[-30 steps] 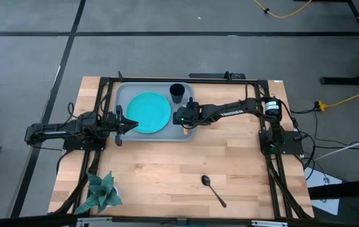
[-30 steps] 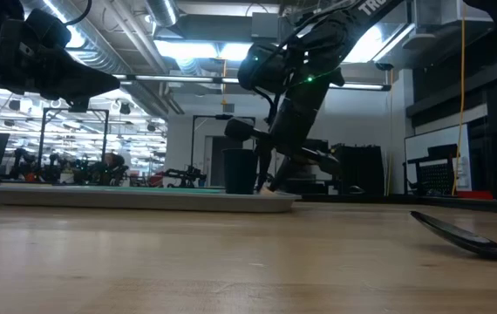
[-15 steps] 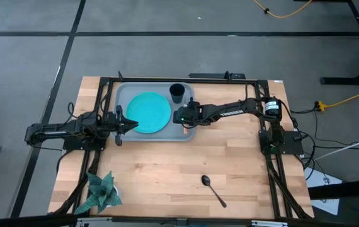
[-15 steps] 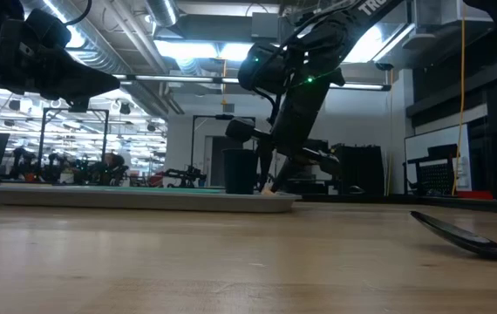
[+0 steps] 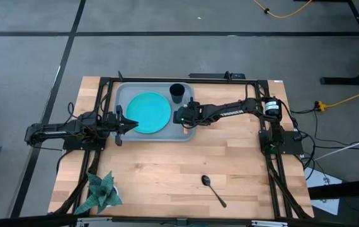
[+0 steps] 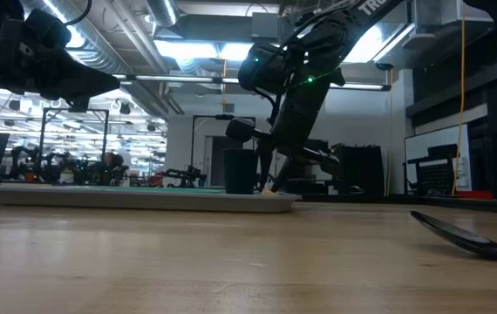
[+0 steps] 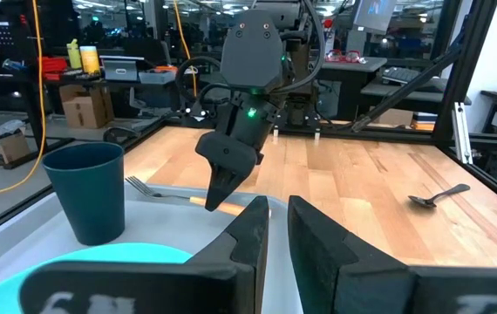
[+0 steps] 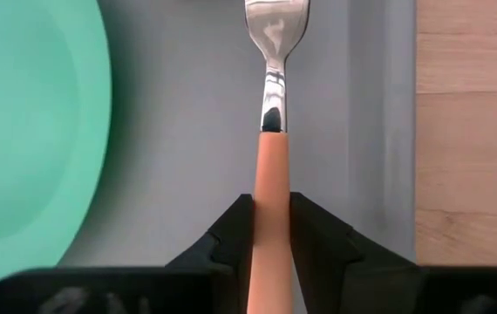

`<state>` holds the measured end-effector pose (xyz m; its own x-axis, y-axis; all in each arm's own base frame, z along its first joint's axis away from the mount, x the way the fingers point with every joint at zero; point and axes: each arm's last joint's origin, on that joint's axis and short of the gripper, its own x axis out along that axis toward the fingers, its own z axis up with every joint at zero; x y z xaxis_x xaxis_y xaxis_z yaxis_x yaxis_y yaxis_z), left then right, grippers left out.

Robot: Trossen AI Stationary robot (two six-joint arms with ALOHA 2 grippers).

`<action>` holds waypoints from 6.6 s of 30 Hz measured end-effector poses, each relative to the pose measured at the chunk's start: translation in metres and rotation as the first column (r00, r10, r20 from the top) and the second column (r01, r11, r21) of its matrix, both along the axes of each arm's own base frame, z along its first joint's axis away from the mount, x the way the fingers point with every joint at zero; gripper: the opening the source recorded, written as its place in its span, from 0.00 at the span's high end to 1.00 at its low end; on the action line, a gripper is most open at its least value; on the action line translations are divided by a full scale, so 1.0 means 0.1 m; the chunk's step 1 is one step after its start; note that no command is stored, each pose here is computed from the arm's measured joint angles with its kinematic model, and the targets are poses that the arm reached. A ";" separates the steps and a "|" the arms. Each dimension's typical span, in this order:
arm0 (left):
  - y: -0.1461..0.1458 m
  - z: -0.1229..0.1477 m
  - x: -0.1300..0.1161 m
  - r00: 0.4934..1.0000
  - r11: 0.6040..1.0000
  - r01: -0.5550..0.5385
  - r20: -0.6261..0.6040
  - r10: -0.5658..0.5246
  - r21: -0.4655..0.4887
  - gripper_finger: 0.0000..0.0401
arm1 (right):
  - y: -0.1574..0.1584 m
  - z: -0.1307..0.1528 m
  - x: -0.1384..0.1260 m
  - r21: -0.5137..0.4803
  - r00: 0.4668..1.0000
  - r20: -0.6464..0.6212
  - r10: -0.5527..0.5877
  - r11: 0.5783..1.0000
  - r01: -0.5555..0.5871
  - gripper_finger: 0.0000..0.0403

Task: Pick and place plate/cup/fork/spoon on tray
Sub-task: Put the orange fork on the serving tray to the right side of the blue plate, then put the black spoon on the serving tray to the left side of the orange fork

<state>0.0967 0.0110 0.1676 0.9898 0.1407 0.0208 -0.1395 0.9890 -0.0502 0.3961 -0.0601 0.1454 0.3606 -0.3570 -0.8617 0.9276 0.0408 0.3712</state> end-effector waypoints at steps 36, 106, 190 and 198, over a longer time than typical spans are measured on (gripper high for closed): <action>0.00 0.00 0.00 1.000 1.000 0.000 0.000 0.000 0.000 0.90 | 0.06 0.19 -0.06 -0.056 1.000 -0.009 0.015 0.998 -0.016 0.75; 0.00 0.00 0.00 1.000 1.000 0.000 0.000 0.000 0.000 0.90 | 3.11 0.01 -1.14 0.223 0.657 -0.242 0.714 0.700 -0.679 0.75; 0.00 0.00 0.00 1.000 1.000 0.000 0.000 0.000 0.000 0.90 | 0.07 0.30 0.51 0.012 0.994 -0.065 0.084 0.996 -0.084 1.00; 0.00 0.00 0.00 1.000 1.000 0.000 0.000 0.000 0.000 0.90 | -0.13 0.26 0.46 0.031 0.996 -0.087 0.007 1.000 -0.004 0.99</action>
